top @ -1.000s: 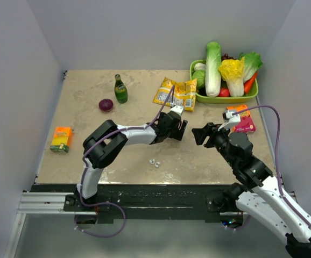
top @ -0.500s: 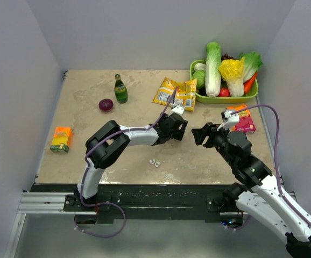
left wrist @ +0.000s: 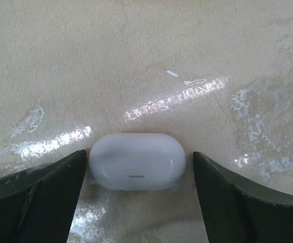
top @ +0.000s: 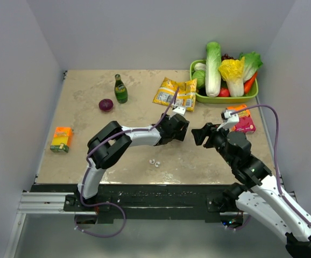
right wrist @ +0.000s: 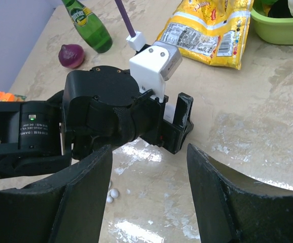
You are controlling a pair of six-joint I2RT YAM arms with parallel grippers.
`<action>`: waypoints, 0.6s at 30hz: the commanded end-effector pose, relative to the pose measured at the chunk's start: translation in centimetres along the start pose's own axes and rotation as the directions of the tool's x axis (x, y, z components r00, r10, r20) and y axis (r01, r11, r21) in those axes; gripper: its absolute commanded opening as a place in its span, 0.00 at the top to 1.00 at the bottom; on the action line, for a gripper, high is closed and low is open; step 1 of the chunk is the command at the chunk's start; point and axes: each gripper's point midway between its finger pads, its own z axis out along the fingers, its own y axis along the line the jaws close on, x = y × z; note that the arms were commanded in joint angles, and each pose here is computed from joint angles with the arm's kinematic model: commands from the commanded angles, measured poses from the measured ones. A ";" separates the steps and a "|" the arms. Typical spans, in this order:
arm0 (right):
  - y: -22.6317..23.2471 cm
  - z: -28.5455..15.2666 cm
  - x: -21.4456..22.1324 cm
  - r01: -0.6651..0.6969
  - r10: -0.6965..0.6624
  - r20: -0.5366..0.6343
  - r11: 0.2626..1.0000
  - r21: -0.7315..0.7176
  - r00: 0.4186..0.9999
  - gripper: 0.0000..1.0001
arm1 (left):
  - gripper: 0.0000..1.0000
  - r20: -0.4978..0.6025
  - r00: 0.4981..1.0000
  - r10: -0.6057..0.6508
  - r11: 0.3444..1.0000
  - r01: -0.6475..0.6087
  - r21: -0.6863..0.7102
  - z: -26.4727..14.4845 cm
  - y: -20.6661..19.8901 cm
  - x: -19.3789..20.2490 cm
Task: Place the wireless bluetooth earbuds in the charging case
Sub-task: Pick up the charging case at the center of the board.
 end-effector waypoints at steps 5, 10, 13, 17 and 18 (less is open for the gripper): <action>0.0 0.1 -0.6 0.008 -0.008 0.027 1.000 0.005 1.000 0.36 | 0.12 -0.113 0.994 0.007 0.995 -0.019 -0.098 0.5 1.4 3.5; -0.1 0.1 -0.5 0.006 -0.006 0.027 1.000 0.009 1.000 0.36 | 0.16 -0.118 0.993 0.012 0.996 -0.022 -0.090 0.5 1.1 3.8; -0.1 0.1 -0.6 0.006 -0.006 0.027 1.000 0.006 1.000 0.36 | 0.22 -0.123 0.992 0.019 0.996 -0.029 -0.086 0.5 1.1 3.9; -0.1 0.1 -0.6 0.003 -0.003 0.027 1.000 0.006 1.000 0.36 | 0.39 -0.109 0.994 0.017 0.997 -0.025 -0.070 0.4 1.0 3.7; 0.0 0.1 -0.6 0.003 -0.003 0.026 1.000 0.003 1.000 0.36 | 0.46 -0.096 0.995 0.014 0.998 -0.020 -0.064 0.3 0.9 3.4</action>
